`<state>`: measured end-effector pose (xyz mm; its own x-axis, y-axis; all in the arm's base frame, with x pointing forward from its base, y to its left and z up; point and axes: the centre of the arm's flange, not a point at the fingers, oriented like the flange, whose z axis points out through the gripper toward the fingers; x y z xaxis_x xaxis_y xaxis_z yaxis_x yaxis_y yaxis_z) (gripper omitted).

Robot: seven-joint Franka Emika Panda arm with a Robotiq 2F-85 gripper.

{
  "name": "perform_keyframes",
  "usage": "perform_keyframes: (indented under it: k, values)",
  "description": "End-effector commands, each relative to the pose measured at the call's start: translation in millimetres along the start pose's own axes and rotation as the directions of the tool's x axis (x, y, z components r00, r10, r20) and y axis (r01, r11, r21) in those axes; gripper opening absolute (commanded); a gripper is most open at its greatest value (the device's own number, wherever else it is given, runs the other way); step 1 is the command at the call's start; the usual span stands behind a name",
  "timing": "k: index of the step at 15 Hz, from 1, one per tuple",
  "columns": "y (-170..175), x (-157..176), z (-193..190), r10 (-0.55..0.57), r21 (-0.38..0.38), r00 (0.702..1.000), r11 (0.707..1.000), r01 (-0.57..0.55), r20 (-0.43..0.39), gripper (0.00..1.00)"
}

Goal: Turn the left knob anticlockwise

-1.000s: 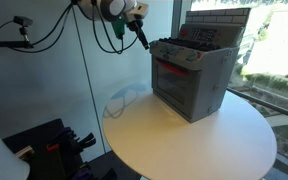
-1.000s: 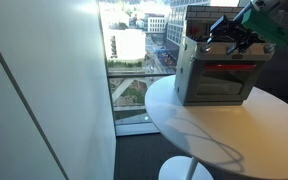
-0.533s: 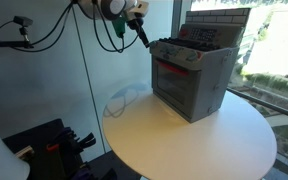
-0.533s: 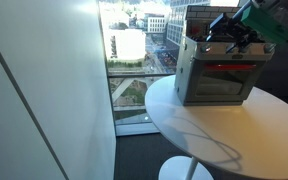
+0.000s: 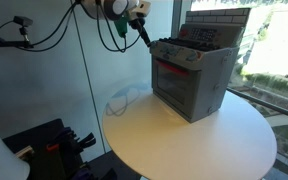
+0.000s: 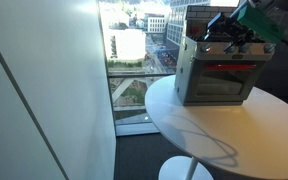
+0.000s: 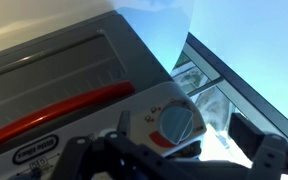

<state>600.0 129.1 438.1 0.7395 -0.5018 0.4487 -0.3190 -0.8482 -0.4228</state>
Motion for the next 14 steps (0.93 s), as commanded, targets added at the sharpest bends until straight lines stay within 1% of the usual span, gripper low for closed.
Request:
perform_keyframes:
  k: [1, 14]
  values:
    - [-6.4, 10.8, 7.8, 0.013, 0.018, 1.000, 1.000, -0.012, -0.012, 1.00]
    - [-14.2, 20.2, 22.4, 0.018, 0.026, 1.000, 1.000, -0.018, -0.014, 1.00]
